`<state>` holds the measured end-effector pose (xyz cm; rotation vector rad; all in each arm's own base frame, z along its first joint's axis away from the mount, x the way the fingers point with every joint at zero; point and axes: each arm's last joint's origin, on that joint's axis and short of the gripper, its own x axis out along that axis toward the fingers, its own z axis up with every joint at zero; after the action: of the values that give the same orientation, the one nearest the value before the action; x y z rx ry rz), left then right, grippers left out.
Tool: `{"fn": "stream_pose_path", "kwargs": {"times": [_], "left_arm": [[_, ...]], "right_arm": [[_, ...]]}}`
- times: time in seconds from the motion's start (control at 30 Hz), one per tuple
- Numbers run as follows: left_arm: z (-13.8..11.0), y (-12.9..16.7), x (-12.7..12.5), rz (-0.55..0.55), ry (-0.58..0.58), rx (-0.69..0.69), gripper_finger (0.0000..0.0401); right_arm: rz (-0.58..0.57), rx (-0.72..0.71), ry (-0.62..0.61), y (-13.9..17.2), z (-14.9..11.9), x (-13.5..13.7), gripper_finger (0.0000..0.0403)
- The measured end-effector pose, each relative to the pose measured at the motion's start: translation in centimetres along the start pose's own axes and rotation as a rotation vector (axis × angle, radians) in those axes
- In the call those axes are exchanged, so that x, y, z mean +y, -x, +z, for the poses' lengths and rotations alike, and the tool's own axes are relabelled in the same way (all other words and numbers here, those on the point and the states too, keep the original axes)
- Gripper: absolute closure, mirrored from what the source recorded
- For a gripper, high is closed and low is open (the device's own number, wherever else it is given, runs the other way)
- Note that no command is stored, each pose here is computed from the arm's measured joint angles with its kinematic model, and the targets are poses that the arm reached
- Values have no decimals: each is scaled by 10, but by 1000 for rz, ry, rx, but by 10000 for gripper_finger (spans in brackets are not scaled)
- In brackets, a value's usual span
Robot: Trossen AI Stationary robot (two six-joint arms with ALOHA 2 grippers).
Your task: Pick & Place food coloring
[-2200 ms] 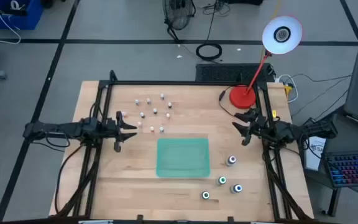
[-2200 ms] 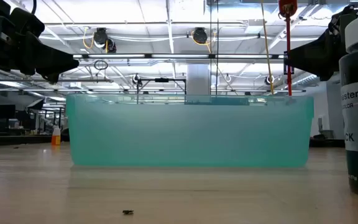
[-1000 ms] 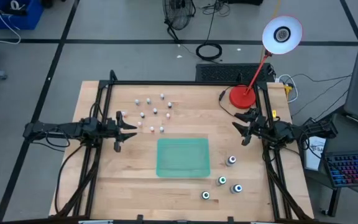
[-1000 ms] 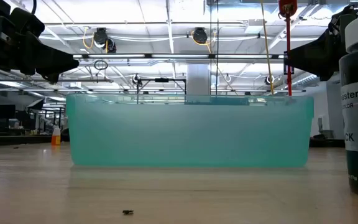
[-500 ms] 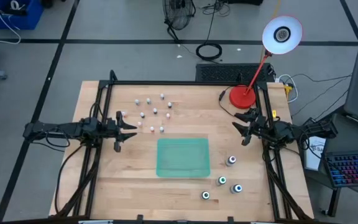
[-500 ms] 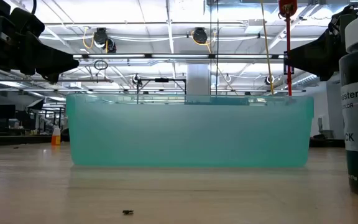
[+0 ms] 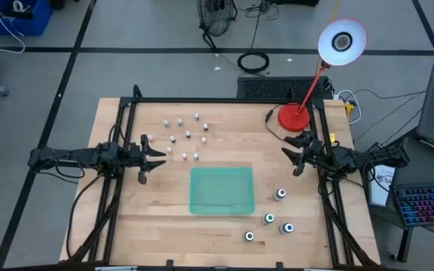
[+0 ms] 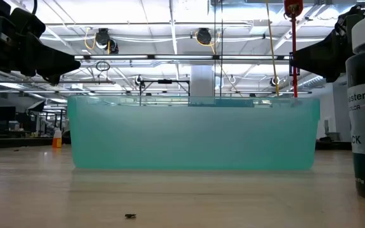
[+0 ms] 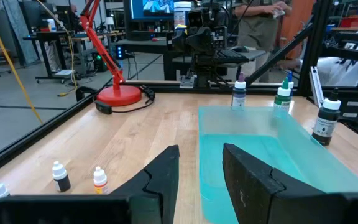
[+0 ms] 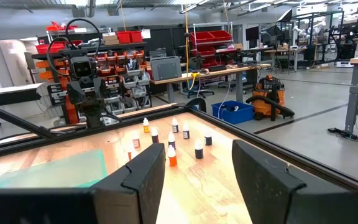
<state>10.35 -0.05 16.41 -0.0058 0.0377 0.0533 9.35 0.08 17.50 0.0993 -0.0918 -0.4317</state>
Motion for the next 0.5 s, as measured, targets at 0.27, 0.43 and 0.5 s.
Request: {"fn": "stream_pose_path", "kwargs": {"times": [0.27,0.43,0.5], "left_arm": [[0,0,0,0,0,0,274],[0,0,0,0,0,0,274],[0,0,0,0,0,0,274]], "right_arm": [[0,0,0,0,0,0,225],[0,0,0,0,0,0,227],[0,0,0,0,0,0,228]]}}
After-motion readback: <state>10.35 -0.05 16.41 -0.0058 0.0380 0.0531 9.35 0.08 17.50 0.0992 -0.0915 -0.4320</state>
